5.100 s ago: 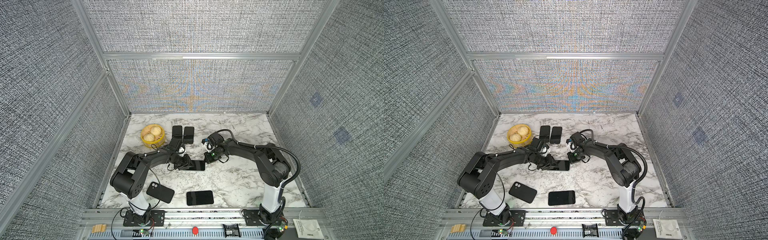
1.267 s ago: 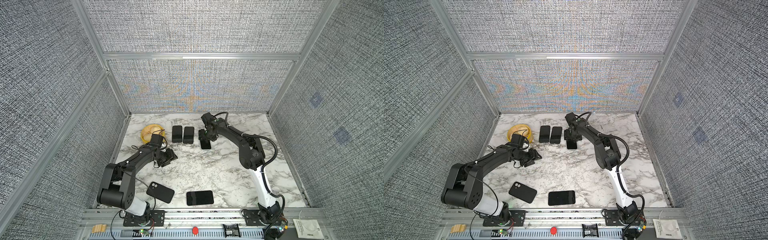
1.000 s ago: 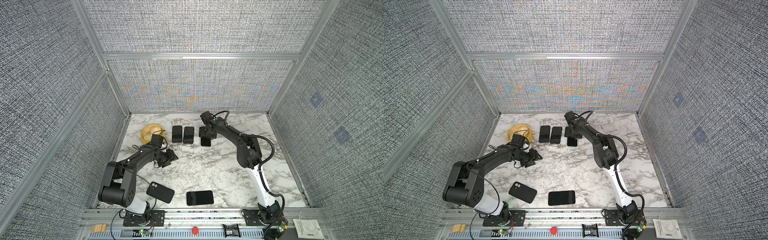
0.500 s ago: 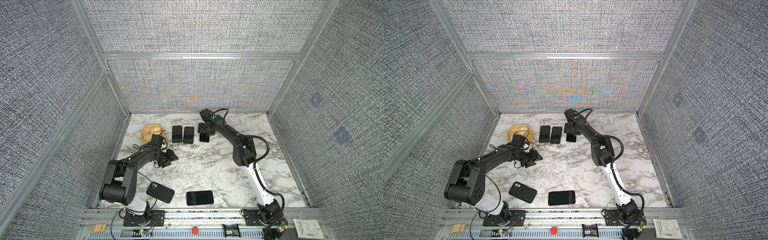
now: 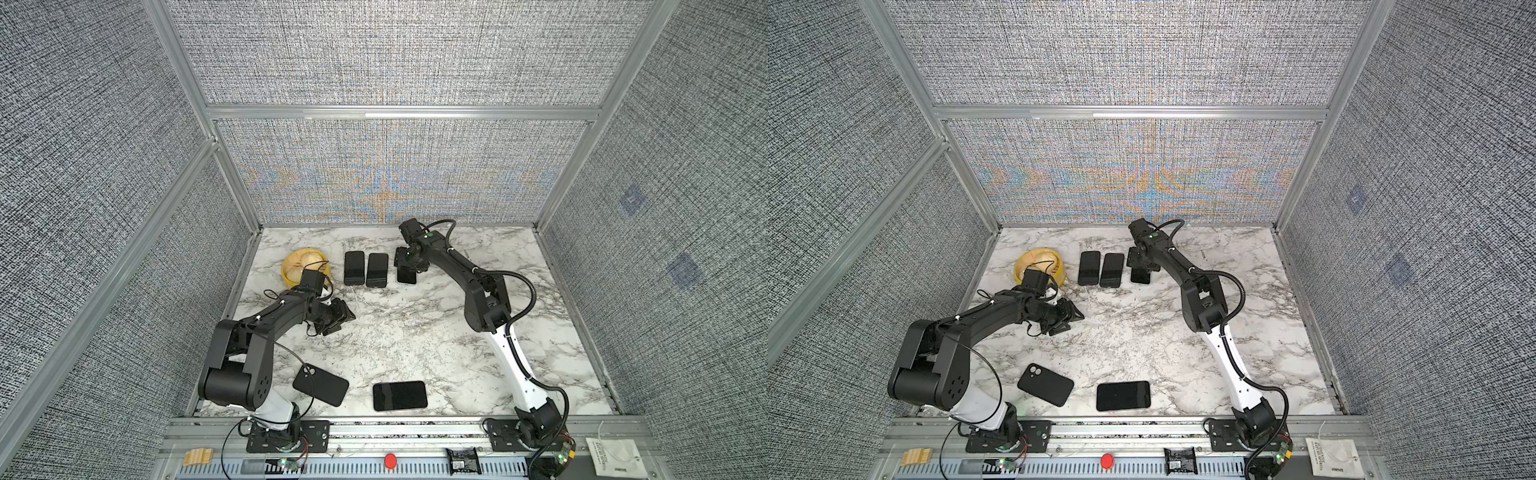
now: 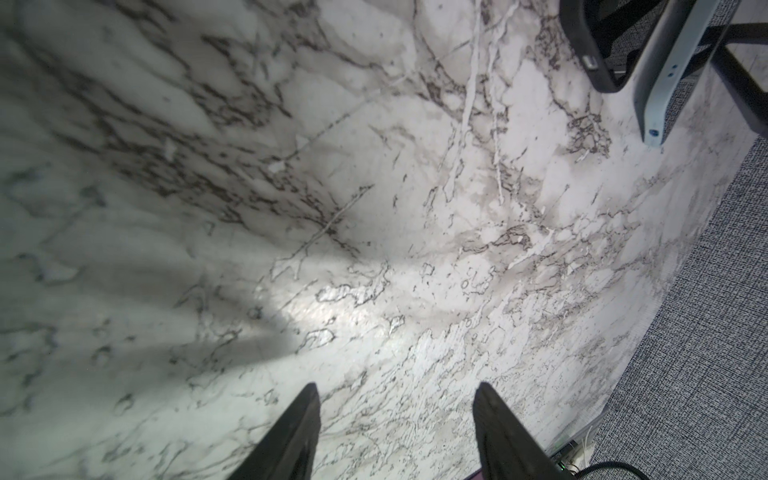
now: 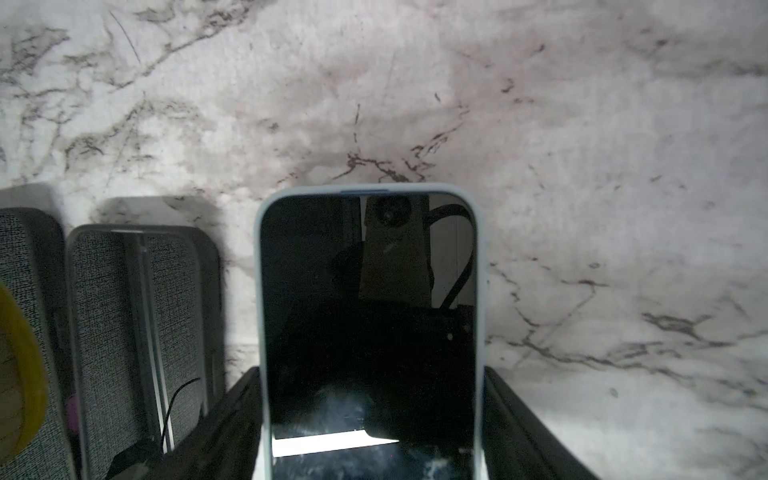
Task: Put the phone into the phone case
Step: 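Set the cased phone down beside the dark cases and open the right gripper, then swing the right gripper toward the black phone nearer the robot while left lowers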
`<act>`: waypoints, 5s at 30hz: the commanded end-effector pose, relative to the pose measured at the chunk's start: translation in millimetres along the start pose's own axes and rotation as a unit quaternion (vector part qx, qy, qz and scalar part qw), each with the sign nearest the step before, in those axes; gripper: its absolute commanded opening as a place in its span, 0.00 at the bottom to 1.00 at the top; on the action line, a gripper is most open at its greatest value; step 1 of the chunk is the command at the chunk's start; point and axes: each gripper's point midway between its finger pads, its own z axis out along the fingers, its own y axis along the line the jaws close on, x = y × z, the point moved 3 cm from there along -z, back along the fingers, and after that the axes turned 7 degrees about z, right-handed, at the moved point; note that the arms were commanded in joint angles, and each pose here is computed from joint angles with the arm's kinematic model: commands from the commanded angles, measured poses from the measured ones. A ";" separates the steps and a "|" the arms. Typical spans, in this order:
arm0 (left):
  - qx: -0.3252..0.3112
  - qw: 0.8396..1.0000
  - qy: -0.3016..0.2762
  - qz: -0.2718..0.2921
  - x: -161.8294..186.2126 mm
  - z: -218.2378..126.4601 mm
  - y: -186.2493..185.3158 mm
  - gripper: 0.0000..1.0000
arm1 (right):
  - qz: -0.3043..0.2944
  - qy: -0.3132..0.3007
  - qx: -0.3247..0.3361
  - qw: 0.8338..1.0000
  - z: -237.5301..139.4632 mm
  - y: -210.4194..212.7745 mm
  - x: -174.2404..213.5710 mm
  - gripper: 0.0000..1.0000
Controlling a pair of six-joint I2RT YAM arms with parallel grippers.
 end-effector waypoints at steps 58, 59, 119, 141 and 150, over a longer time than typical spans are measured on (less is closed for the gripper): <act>0.003 1.000 -0.009 0.004 -2.2 -4.3 1.4 0.60 | 0.024 0.037 -0.028 0.999 3.5 2.7 15.2 0.99; 0.003 1.000 -0.010 0.004 -2.6 -4.5 1.1 0.60 | 0.025 0.037 -0.028 0.999 3.3 2.2 14.8 0.99; -0.126 0.972 -0.126 -0.152 38.4 -84.3 76.9 0.61 | -0.539 -0.055 -0.175 0.822 -129.3 140.1 315.3 0.75; -0.059 0.986 -0.089 -0.132 31.6 -73.0 56.5 0.59 | -0.549 -0.021 -0.188 0.814 -110.6 150.0 330.7 0.71; -0.105 0.980 -0.104 -0.132 26.6 -85.5 63.4 0.59 | -0.559 -0.005 -0.207 0.803 -109.8 146.1 344.1 0.63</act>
